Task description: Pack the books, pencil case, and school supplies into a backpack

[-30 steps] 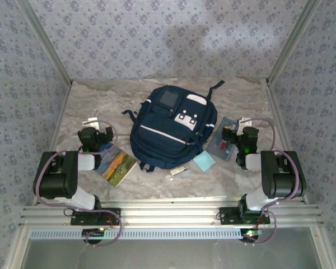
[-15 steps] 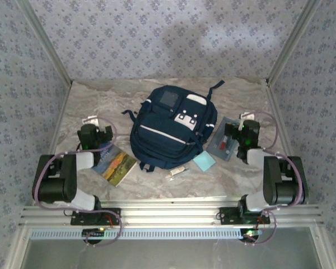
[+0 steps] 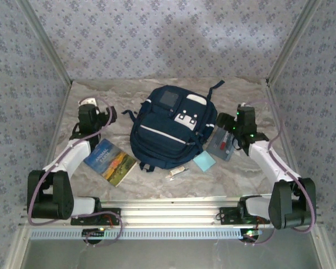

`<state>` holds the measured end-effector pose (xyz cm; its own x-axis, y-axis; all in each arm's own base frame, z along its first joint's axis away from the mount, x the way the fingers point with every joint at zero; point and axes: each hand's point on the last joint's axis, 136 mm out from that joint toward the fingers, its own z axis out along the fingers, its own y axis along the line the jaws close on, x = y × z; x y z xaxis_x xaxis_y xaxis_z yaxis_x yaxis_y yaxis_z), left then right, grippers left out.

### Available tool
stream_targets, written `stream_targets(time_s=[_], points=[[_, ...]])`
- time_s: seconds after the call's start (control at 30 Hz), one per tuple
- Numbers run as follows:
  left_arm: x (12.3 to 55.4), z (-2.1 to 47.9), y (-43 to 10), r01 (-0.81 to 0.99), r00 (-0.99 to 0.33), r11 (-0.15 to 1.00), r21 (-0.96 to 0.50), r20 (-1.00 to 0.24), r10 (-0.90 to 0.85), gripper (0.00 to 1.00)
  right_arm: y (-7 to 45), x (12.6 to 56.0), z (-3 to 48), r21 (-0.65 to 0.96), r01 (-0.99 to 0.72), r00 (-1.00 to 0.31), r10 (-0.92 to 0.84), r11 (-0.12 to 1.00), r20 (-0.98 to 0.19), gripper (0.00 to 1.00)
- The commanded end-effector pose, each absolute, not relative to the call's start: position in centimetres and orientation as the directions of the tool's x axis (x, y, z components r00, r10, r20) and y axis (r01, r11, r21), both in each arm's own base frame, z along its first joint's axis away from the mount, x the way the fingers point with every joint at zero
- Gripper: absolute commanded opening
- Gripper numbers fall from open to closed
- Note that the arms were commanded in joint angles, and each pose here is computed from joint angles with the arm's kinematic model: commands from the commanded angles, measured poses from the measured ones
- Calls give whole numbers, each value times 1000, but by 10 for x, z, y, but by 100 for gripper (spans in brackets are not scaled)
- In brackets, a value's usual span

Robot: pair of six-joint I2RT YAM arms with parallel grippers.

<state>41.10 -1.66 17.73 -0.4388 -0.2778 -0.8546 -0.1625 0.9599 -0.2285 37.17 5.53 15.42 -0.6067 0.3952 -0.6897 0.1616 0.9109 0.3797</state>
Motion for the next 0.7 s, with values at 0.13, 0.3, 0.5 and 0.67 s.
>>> stream_targets(time_s=[0.13,0.3,0.5,0.67], points=[[398,138,-61,-146,-578,881,-449,-684,-444,99,129,365,101,601,201,-767,506,773,-394,80],[389,124,-79,-98,-606,879,-466,-673,-425,99,141,392,85,633,176,-755,516,754,-405,73],[386,111,-89,-61,-650,878,-474,-649,-396,99,142,451,83,642,128,-728,511,756,-457,54],[388,96,-109,-12,-699,853,-521,-606,-380,97,141,505,78,617,121,-724,494,778,-481,47]])
